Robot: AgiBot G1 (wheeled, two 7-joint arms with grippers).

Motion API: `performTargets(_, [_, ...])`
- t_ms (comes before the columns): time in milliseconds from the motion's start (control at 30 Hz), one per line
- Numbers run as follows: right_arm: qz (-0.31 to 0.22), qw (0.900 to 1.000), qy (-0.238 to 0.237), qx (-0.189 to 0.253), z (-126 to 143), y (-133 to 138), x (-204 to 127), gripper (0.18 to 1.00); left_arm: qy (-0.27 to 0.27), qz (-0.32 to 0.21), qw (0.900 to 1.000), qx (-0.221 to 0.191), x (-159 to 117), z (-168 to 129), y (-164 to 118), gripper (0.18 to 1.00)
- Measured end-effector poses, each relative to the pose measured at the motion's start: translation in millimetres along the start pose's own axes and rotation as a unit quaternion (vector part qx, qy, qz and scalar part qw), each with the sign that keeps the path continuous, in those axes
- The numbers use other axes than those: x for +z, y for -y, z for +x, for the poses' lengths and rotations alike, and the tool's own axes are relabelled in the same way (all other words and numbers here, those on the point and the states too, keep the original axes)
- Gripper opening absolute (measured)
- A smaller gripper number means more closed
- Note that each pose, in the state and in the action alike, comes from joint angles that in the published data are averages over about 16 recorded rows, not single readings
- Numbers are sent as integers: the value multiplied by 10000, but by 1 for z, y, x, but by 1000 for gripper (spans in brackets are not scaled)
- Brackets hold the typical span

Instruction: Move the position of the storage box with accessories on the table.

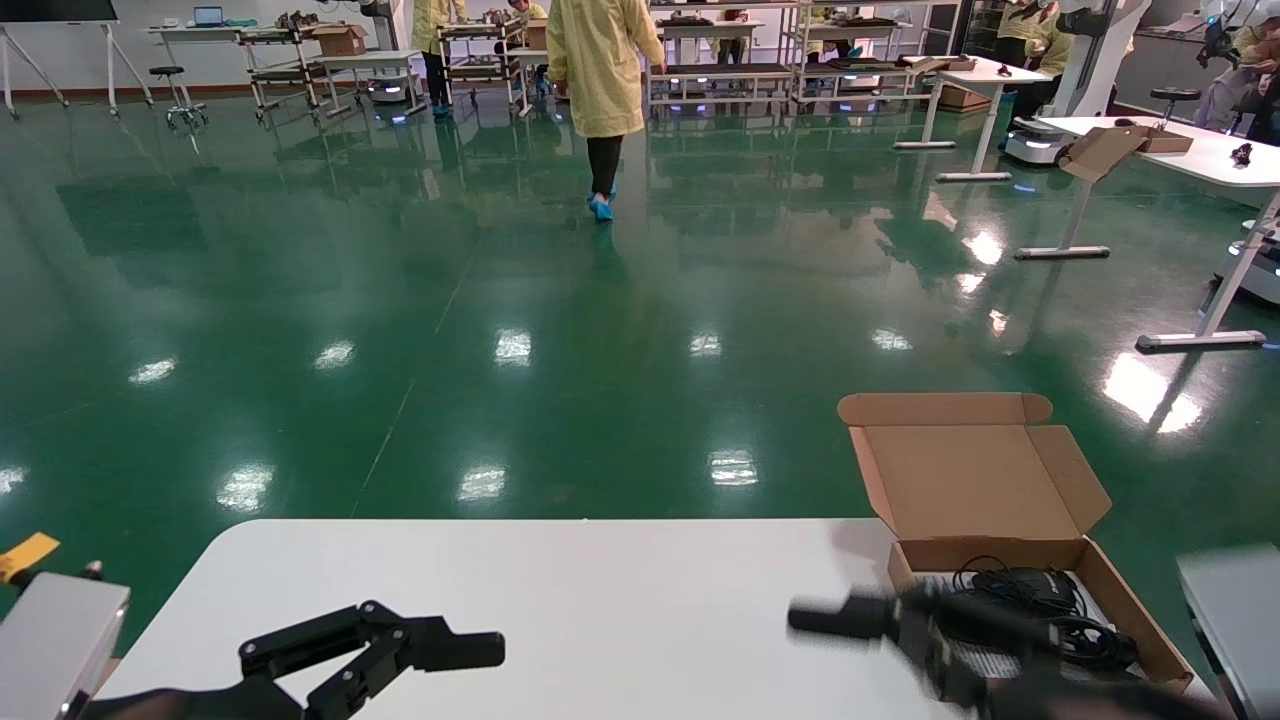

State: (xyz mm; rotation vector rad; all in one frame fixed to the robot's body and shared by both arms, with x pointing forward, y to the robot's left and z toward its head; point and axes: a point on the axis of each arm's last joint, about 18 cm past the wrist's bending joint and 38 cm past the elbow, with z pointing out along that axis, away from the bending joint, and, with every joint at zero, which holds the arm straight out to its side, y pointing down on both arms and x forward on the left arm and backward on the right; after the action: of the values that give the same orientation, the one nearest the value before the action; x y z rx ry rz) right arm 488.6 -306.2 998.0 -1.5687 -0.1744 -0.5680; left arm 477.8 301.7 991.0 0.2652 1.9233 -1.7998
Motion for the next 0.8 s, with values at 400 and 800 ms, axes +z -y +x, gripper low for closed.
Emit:
performTargets(400, [-97, 9988, 432, -216, -26, 2, 1, 1001, 2, 0, 10000, -2, 0, 0, 0, 1000])
performTargets(800, [-71, 9993, 315, -162, -19, 1, 1, 1001, 2, 1, 10000, -1, 0, 0, 0, 1000])
